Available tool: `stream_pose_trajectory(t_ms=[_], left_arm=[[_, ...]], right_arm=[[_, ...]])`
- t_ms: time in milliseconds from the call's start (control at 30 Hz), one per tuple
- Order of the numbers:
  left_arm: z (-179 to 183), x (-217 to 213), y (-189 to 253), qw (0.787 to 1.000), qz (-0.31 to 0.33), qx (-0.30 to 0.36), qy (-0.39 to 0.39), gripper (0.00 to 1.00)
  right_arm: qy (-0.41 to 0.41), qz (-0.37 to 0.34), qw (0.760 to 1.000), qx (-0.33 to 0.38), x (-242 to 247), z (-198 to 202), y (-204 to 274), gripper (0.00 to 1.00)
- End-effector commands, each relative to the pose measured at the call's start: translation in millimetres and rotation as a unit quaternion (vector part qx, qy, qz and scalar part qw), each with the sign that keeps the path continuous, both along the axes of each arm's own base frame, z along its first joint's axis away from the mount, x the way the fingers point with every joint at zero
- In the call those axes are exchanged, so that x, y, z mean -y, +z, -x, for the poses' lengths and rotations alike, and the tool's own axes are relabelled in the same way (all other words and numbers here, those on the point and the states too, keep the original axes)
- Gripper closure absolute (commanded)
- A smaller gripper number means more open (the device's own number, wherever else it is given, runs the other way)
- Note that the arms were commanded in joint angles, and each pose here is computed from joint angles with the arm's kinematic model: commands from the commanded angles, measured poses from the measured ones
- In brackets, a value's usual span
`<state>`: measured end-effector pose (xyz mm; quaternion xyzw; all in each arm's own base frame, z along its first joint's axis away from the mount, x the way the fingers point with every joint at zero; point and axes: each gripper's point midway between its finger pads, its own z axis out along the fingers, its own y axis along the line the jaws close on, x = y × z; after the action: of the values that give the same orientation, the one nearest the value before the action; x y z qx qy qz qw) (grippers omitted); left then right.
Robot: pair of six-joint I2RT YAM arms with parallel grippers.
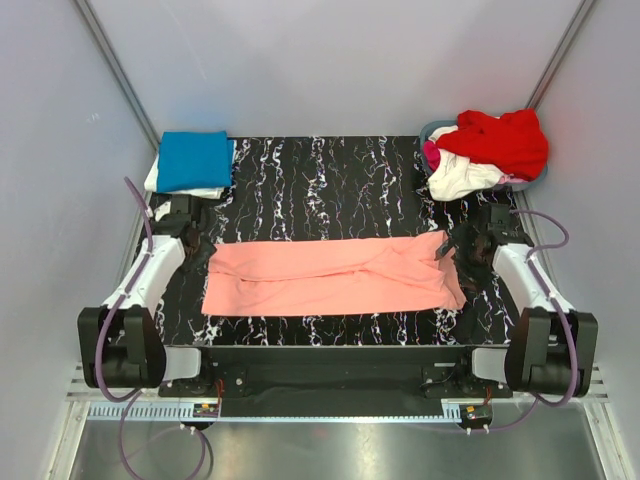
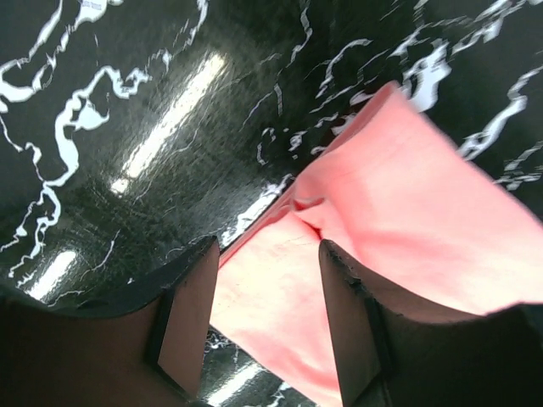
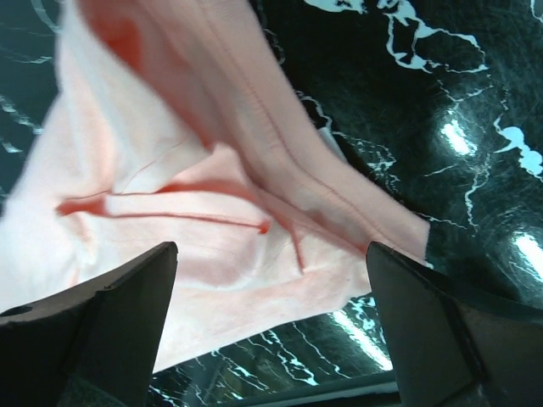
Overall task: Fold and stack the t-shirts
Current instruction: Fold the tshirt
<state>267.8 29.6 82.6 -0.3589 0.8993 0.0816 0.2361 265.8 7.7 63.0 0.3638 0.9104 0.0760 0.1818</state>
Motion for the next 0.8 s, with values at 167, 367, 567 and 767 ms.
stream_pose_trajectory(t_ms=[167,367,567,767], left_arm=[[-36.0,21.1,6.8,0.998,0.026,0.05,-0.041,0.46],[-42.4,56.4,-30.6,0.995,0.027,0.011,-0.092,0.5],[-37.6,75.0,-61.0,0.992,0.027,-0.032,-0.122,0.53],[-17.5,89.8,-75.5,0.985,0.021,-0.078,-0.154,0.6]], right_arm=[[0.006,-0.104,0.994,0.029,-40.4,13.9,-5.1,0.0],[0.048,-0.097,0.994,0.003,-75.0,14.9,-24.1,0.02],[0.07,-0.072,0.994,-0.035,-87.8,-6.8,-49.3,0.02],[0.086,-0.022,0.995,-0.034,-82.2,-80.8,-56.2,0.03]])
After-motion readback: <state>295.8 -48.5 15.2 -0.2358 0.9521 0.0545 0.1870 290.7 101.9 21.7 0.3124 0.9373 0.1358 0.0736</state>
